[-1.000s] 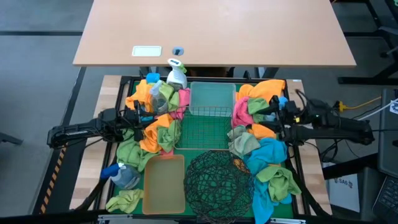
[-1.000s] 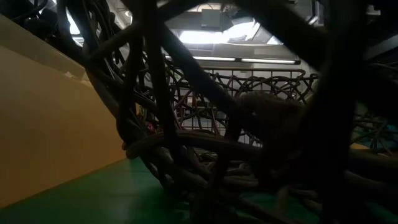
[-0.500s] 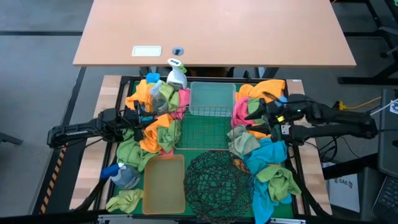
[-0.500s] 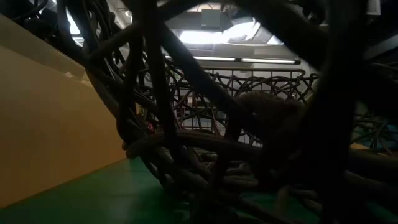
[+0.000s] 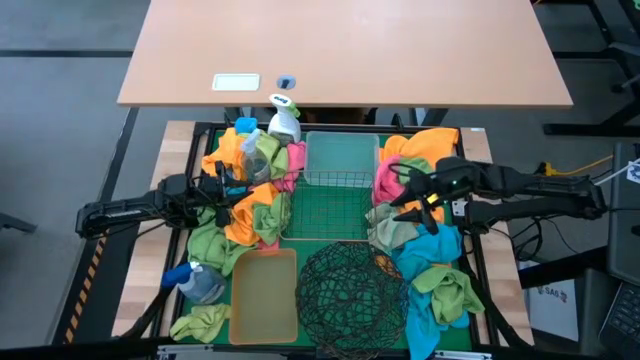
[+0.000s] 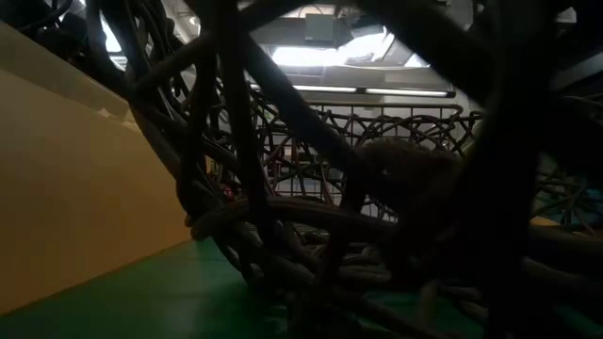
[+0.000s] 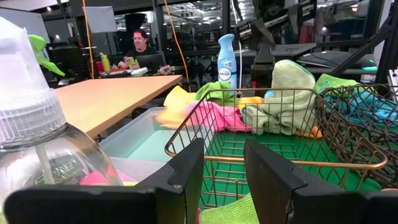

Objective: Sort microfiber towel by color & place in baskets
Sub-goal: Put the light green microfiber towel into the black wire basket

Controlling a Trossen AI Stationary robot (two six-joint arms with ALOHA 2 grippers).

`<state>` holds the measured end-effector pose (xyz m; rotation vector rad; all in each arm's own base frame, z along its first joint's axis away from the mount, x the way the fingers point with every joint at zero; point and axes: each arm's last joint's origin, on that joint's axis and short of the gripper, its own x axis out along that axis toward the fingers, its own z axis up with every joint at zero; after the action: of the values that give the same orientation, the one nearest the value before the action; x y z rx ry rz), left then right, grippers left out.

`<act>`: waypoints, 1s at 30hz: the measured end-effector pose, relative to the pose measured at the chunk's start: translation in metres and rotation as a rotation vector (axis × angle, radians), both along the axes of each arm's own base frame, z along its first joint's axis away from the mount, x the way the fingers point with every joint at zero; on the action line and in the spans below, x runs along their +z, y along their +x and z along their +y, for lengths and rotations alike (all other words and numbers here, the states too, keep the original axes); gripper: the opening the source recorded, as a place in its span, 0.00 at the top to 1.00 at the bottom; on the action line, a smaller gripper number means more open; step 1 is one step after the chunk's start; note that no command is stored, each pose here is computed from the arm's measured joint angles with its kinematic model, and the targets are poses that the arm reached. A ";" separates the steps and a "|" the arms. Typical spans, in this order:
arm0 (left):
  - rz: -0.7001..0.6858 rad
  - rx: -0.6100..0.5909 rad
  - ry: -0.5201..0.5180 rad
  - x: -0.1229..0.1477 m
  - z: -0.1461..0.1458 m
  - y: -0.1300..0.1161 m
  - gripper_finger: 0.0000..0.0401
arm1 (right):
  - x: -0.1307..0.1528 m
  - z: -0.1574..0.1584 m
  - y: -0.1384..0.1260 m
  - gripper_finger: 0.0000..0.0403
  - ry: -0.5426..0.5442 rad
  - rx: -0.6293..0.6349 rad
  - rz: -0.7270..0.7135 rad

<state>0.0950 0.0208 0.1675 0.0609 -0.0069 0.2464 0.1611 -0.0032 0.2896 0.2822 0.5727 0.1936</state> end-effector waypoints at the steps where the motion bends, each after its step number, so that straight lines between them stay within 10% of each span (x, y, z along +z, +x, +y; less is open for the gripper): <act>1: 0.000 0.001 0.000 0.000 0.000 0.000 0.73 | -0.002 0.000 -0.001 0.46 0.001 -0.001 0.021; 30: 0.000 0.001 0.000 0.000 0.000 0.000 0.73 | -0.039 -0.002 0.005 0.46 0.005 -0.028 0.415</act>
<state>0.0950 0.0209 0.1675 0.0609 -0.0069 0.2472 0.1659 -0.0047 0.2507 0.3376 0.9789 0.1084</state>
